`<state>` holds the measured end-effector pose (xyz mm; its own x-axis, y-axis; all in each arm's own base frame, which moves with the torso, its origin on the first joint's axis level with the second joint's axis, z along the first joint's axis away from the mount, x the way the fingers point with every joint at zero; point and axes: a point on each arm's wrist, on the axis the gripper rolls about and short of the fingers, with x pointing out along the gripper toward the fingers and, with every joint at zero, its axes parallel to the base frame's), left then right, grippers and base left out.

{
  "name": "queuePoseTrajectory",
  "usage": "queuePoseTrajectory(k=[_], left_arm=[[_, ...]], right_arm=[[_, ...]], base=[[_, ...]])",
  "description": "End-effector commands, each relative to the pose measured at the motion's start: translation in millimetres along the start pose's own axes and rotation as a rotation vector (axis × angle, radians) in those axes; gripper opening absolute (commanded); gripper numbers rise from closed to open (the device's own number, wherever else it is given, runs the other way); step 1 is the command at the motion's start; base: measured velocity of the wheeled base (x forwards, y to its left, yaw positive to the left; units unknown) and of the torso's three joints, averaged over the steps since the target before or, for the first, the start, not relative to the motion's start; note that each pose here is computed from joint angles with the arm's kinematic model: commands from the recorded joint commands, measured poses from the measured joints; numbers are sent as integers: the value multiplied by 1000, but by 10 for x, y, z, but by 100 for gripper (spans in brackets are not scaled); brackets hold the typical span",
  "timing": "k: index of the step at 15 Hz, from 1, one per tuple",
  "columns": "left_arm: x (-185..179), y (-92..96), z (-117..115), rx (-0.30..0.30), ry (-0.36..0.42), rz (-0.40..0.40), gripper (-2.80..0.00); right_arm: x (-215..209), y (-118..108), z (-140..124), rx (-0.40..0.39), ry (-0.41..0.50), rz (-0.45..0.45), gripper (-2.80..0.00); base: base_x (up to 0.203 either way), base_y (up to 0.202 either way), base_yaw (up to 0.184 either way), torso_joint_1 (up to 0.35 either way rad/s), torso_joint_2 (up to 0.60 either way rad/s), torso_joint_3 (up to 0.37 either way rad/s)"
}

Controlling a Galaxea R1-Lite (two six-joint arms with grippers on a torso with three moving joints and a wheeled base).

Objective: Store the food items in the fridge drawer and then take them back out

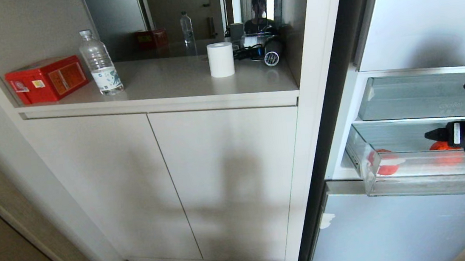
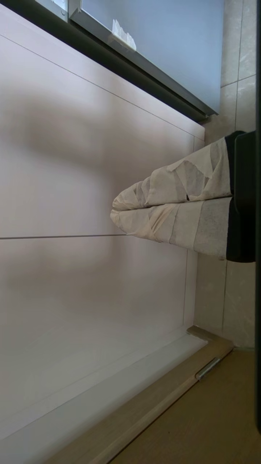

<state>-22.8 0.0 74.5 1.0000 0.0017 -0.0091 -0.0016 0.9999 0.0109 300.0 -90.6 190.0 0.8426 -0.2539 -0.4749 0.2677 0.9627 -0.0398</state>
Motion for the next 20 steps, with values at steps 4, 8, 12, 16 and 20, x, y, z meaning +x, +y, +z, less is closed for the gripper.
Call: queuePoseTrajectory(k=[4, 8, 12, 16, 20], left_arm=[[1, 0, 0, 0, 2, 1, -280], [1, 0, 0, 0, 2, 1, -280], [1, 0, 0, 0, 2, 1, -280], [1, 0, 0, 0, 2, 1, -280], [1, 0, 0, 0, 2, 1, -280]], right_arm=[[783, -242, -75, 23, 24, -6, 0], [843, -288, -32, 30, 140, -5, 0], [623, -367, 55, 4, 288, -6, 0], [425, -460, 48, -26, 370, -16, 0], [194, -538, 25, -21, 446, -26, 0]], base=[[0, 0, 0, 0, 0, 0], [0, 0, 0, 0, 0, 0], [0, 0, 0, 0, 0, 0], [0, 0, 0, 0, 0, 0], [0, 0, 0, 0, 0, 0]])
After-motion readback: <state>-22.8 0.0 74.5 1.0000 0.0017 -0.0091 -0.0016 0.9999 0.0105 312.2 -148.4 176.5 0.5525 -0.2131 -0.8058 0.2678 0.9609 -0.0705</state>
